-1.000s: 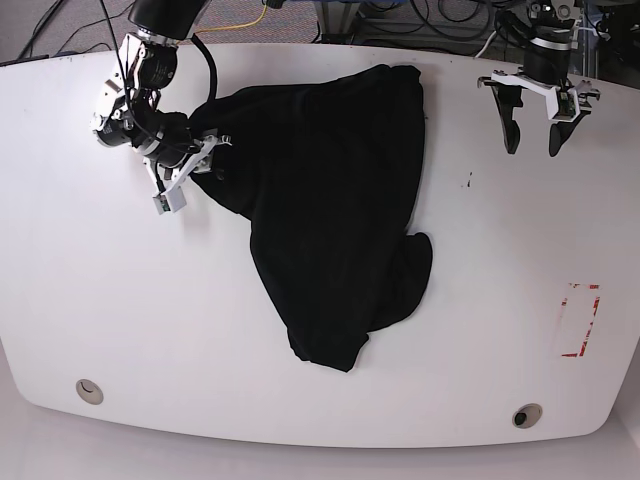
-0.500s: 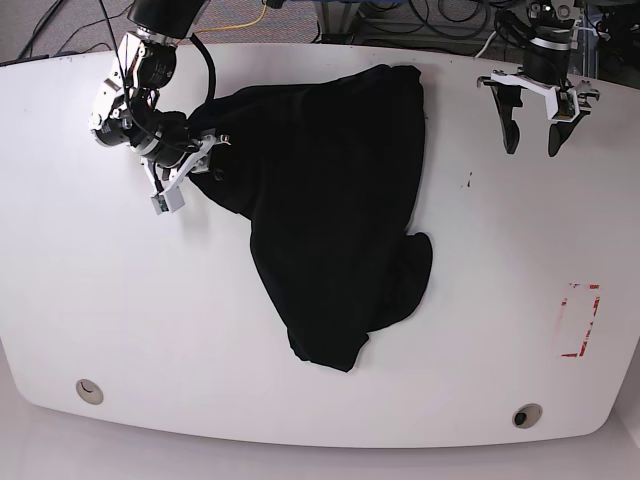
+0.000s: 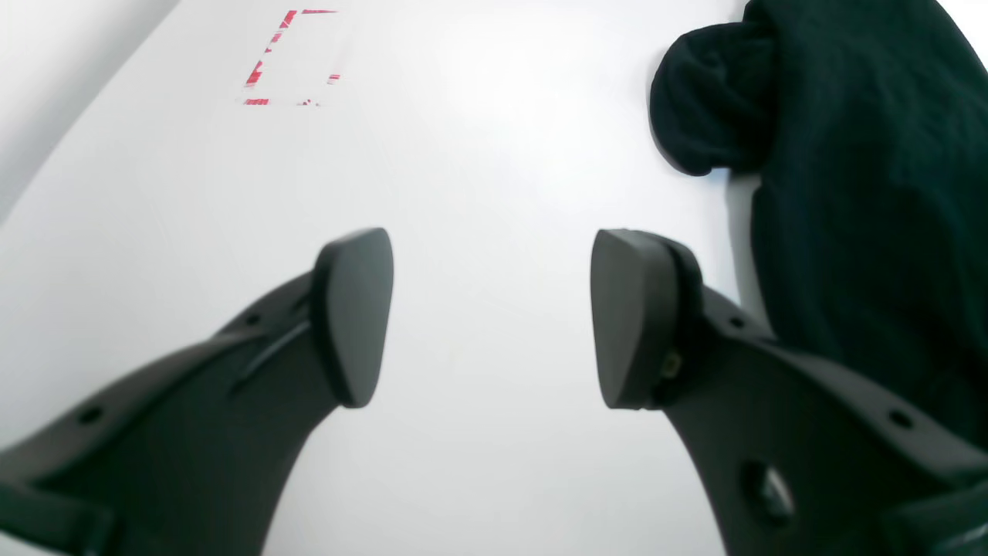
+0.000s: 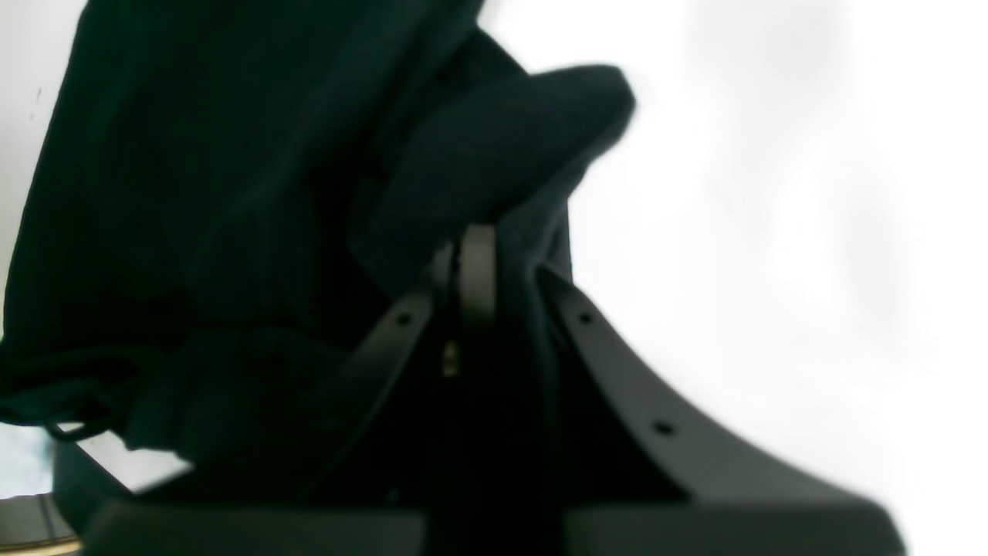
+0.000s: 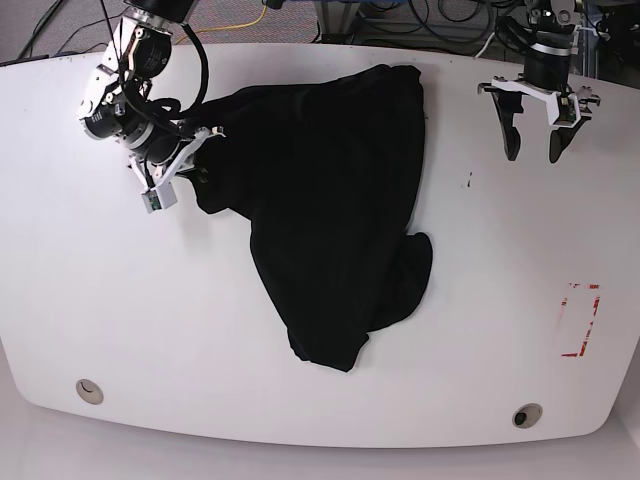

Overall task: Layout the t-shirt on the table in an organized manner, then fold the t-shirt properly
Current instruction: 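Reach the left gripper to the shirt's opposite edge and grasp it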

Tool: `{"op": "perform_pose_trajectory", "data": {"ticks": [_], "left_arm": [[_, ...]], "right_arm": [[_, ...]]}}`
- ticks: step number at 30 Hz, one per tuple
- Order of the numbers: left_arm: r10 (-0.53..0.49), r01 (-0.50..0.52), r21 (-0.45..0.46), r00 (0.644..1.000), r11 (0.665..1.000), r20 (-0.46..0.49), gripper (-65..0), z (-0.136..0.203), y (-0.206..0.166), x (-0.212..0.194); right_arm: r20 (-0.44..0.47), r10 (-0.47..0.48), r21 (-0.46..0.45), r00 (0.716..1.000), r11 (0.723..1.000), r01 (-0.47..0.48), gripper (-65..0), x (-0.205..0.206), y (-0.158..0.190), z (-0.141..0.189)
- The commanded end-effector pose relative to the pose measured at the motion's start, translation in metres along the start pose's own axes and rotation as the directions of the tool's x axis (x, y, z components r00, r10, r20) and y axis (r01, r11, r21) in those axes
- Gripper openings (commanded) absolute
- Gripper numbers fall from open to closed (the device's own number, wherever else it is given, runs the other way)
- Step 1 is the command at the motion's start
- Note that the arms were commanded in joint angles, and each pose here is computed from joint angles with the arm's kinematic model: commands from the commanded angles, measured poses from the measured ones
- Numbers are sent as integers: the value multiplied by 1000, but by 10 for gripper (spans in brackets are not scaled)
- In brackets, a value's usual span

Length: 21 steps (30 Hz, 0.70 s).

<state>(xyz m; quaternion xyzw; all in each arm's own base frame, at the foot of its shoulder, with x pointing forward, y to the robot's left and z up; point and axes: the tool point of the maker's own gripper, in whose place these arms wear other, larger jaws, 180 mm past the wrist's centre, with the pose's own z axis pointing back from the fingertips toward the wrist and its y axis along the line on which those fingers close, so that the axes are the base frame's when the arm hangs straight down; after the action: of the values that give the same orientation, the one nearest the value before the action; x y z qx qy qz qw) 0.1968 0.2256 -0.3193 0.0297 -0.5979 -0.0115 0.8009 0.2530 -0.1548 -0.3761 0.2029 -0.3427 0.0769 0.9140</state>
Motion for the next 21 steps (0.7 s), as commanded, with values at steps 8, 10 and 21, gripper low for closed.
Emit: {"op": "perform_pose_trajectory", "data": {"ticks": [8, 10, 21], "left_arm": [[0, 0, -8, 1000, 1000, 7, -272, -17, -3, 13], [3, -3, -6, 1000, 1000, -1, -272, -25, -3, 16], [53, -55, -105, 998, 993, -24, -272, -87, -21, 57]], "right_arm": [[83, 71, -20, 994, 997, -70, -650, 28, 6, 15], [92, 83, -25, 992, 996, -82, -650, 32, 7, 18], [103, 113, -31, 988, 993, -111, -650, 36, 13, 24]]}}
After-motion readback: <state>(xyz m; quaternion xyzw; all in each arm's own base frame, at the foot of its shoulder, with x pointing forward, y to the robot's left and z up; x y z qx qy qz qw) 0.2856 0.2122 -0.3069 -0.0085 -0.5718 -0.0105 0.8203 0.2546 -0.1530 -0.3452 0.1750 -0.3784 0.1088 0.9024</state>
